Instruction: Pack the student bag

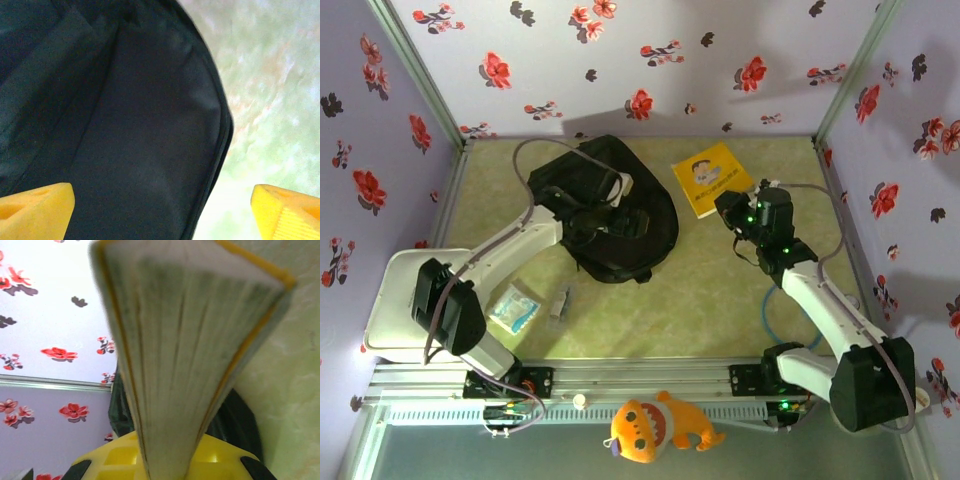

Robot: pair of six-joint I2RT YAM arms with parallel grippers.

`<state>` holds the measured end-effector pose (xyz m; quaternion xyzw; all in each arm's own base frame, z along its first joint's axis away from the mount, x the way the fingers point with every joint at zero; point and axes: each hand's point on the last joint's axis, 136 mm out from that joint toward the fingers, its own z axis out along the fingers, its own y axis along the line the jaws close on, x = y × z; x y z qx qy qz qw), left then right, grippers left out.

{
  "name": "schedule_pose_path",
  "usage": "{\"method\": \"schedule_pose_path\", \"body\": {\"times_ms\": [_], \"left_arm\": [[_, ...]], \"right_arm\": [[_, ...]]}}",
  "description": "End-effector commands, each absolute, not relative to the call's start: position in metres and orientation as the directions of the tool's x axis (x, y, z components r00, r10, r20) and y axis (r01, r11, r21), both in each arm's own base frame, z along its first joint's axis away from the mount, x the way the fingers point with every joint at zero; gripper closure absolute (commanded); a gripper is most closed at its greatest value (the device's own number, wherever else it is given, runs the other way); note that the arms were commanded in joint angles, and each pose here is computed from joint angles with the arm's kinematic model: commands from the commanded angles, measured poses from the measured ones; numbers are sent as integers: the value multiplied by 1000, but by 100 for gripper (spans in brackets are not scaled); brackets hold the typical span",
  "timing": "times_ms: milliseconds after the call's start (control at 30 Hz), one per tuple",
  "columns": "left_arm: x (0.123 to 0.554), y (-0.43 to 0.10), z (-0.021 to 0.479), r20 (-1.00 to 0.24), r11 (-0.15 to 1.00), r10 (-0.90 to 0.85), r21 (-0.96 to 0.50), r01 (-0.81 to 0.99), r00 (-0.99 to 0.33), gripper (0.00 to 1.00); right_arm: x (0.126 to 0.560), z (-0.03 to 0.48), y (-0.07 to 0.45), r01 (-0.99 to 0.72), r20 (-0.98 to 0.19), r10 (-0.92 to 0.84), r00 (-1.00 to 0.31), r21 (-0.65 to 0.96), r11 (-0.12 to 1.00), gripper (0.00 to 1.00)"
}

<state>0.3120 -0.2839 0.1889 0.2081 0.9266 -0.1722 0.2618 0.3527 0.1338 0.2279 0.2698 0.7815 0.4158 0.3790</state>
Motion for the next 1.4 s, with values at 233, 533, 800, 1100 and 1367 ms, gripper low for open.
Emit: {"method": "schedule_pose_path", "body": {"times_ms": [233, 533, 800, 1100, 1367], "left_arm": [[269, -295, 141, -341, 681, 717, 156, 716, -608, 19], [283, -337, 112, -253, 638, 767, 210, 741, -589, 36], [303, -357, 103, -256, 629, 776, 244, 738, -577, 39], [313, -366, 91, -240, 635, 772, 259, 728, -589, 42], [321, -364, 82, -227, 642, 766, 304, 704, -601, 47]], "right_arm": [[356, 247, 122, 67, -426, 744, -515, 845, 531, 99], [355, 243, 114, 90, -419, 754, -506, 844, 529, 99], [347, 240, 99, 122, -438, 762, -476, 825, 551, 98], [345, 235, 95, 139, -436, 764, -476, 821, 554, 98], [344, 232, 93, 148, -428, 766, -480, 821, 552, 98]]}}
